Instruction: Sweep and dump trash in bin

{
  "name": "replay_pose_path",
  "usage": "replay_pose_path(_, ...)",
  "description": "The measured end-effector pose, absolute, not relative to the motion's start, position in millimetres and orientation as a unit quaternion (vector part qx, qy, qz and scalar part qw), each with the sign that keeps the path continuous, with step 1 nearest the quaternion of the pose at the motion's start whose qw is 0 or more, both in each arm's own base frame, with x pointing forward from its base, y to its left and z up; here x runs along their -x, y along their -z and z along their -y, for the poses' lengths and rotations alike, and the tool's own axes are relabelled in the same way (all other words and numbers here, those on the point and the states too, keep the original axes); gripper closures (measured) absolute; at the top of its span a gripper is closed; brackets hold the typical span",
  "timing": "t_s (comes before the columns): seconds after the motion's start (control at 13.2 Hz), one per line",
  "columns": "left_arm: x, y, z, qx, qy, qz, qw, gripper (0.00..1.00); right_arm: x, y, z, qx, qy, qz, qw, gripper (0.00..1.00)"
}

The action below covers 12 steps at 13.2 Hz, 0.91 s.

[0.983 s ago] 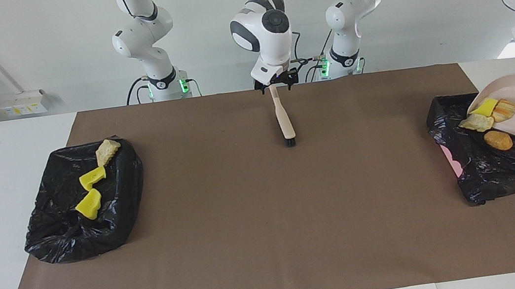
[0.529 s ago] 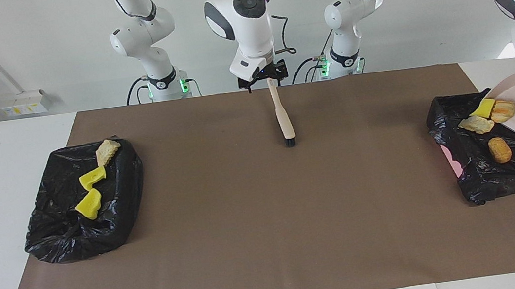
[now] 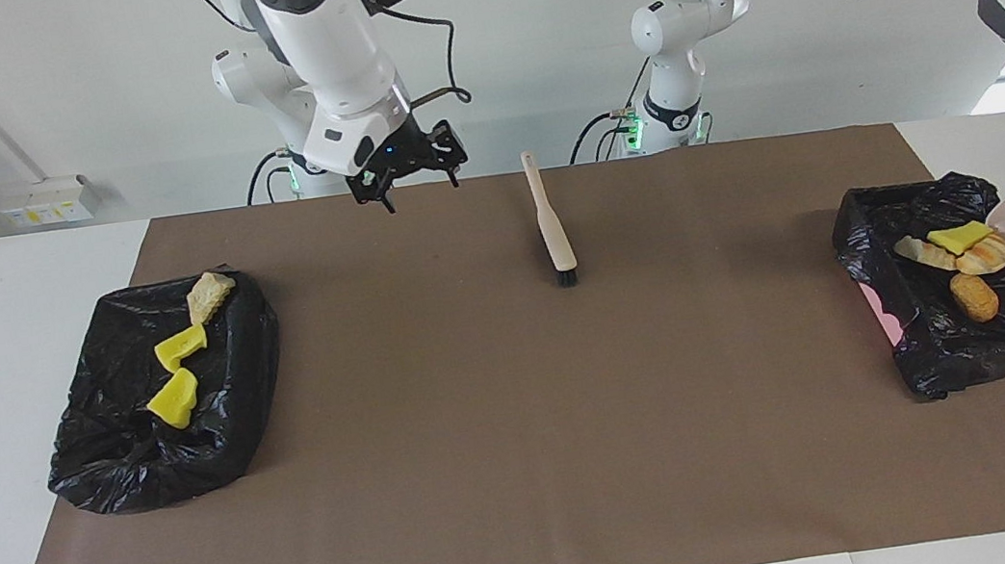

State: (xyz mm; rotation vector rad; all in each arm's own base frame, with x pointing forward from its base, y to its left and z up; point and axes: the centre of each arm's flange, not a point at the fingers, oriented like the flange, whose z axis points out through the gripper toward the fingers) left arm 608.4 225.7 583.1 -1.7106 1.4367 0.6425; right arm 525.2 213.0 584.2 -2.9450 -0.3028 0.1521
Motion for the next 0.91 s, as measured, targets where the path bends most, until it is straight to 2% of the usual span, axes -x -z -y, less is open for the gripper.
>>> replay_pose_path(0.3, -622, -602, -205, 0.664, -0.235, -0.581, 0.408, 0.69, -547, -600, -127, 0.987, -0.019, 0.151, 0.061, 0.0)
replay_pose_path(0.53, -625, -602, -176, 0.729, -0.143, -0.582, 0.332, 0.69, -557, -614, -65, 0.99, -0.009, 0.139, 0.034, 0.0)
replay_pose_path(0.68, -619, -601, -171, 0.764, -0.113, -0.567, 0.287, 0.69, -559, -619, -45, 0.991, -0.005, 0.134, -0.023, 0.0)
replay_pose_path(0.91, -613, -593, -129, 0.831, -0.085, -0.504, 0.22, 0.69, -556, -629, -18, 0.993, -0.014, 0.11, -0.028, 0.0)
